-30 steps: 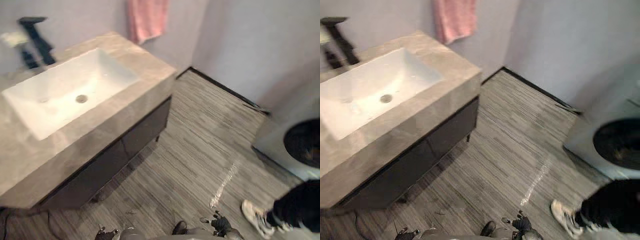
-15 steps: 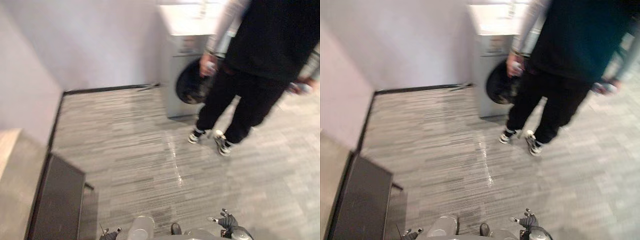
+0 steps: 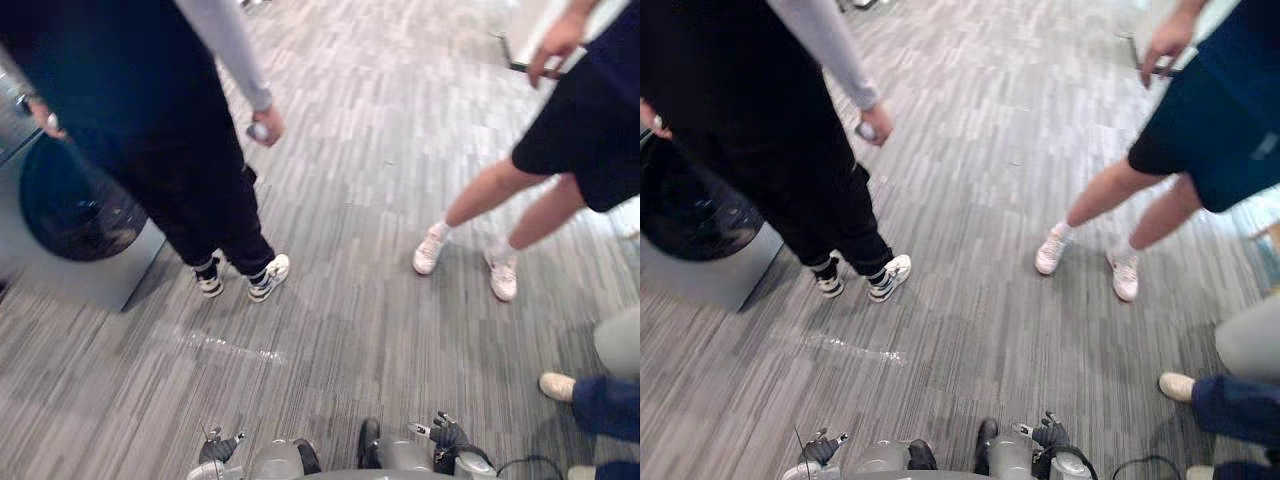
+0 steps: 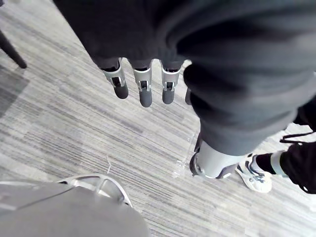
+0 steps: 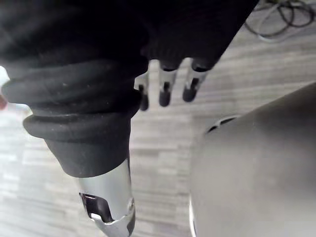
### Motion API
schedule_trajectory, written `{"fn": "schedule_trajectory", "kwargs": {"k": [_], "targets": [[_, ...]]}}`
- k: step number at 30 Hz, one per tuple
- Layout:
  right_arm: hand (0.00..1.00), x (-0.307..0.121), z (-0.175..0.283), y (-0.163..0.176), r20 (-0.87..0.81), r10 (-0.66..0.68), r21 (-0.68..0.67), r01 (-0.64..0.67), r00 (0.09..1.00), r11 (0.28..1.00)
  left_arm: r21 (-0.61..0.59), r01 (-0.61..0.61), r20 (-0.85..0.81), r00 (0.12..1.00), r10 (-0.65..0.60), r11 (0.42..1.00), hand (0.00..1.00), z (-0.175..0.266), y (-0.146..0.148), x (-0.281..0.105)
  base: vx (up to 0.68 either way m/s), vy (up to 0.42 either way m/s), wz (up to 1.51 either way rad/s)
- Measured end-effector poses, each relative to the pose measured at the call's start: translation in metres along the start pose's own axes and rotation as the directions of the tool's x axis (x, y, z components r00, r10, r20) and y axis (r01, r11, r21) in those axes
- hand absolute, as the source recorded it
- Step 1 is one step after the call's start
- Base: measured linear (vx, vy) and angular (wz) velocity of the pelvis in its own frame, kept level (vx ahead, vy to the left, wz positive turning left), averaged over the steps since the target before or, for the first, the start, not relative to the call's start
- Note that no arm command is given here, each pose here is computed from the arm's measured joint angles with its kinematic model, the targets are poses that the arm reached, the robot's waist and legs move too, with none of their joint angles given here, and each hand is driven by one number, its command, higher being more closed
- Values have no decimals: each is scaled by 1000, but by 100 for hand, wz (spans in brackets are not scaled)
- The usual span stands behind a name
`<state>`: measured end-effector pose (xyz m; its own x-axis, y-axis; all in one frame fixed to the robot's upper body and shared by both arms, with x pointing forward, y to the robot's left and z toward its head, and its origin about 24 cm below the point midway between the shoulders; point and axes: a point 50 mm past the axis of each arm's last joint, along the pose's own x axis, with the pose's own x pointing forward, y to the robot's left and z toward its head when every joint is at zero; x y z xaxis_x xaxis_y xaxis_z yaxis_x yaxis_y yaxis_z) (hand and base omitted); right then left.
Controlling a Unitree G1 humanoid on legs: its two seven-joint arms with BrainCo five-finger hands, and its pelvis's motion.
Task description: Organize washtable
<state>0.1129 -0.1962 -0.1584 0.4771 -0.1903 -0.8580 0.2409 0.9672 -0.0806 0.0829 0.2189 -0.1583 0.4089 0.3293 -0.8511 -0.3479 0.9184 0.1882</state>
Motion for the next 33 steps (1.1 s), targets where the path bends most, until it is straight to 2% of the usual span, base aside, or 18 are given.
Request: {"fn": "schedule_trajectory", "kwargs": {"k": [7, 13, 17, 33], "targets": [[0, -2, -11, -7, -37, 0, -16, -1, 999, 1000, -10, -16, -123, 992, 14, 1000, 0, -39, 4, -11, -68, -161, -76], [0, -3, -14, -5, -47, 11, -40, -13, 999, 999, -10, -17, -114, 993, 16, 1000, 0, -36, 3, -10, -44, 1, -41], [0, -5, -22, 1, -67, 23, -24, -25, 997, 999, 10, -35, -123, 992, 36, 999, 0, -39, 13, -10, 47, 148, -43], [0, -9, -34, -2, -102, 12, -25, -15, 995, 1000, 49, -12, -159, 987, 20, 999, 0, -46, 9, -11, 54, 95, 4]]}}
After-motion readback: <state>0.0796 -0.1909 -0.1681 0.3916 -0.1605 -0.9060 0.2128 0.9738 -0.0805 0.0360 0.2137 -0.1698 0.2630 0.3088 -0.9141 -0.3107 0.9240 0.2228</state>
